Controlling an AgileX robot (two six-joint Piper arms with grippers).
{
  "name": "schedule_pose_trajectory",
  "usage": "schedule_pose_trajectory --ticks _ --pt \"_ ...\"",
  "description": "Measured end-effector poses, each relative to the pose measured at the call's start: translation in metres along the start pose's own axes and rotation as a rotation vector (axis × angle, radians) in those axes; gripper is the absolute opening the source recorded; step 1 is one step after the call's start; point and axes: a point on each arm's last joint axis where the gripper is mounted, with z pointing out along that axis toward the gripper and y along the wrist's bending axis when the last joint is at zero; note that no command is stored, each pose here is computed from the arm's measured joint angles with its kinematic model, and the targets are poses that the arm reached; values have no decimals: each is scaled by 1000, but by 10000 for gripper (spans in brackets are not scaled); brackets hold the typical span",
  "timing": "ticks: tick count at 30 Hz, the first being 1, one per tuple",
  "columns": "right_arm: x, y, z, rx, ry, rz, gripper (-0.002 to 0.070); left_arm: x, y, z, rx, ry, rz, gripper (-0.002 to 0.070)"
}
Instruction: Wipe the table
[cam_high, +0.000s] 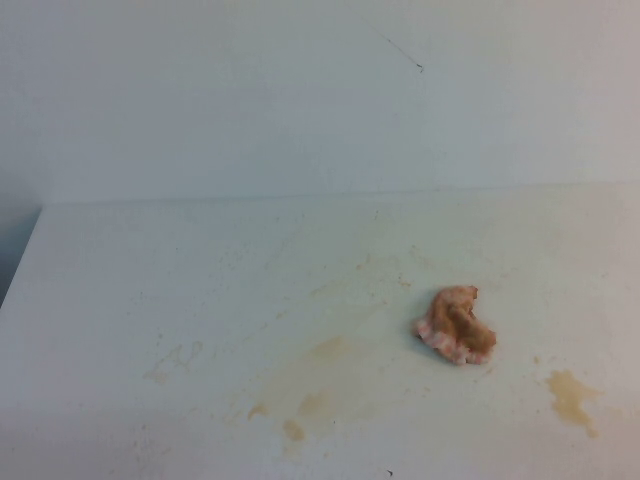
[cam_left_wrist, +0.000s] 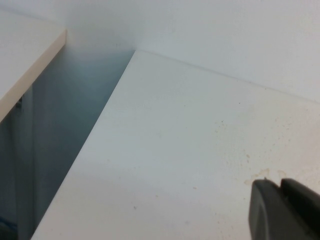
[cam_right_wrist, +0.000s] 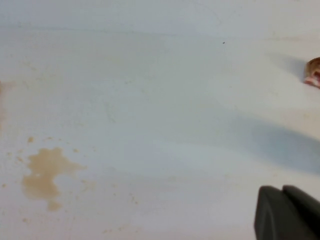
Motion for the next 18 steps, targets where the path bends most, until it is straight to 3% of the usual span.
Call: schedule_pose_trajectory --ticks 5,18 --pt "0 3 0 -34 -1 75 -2 0 0 0 0 0 0 0" --pt "0 3 0 -37 0 82 -2 0 0 0 0 0 0 0"
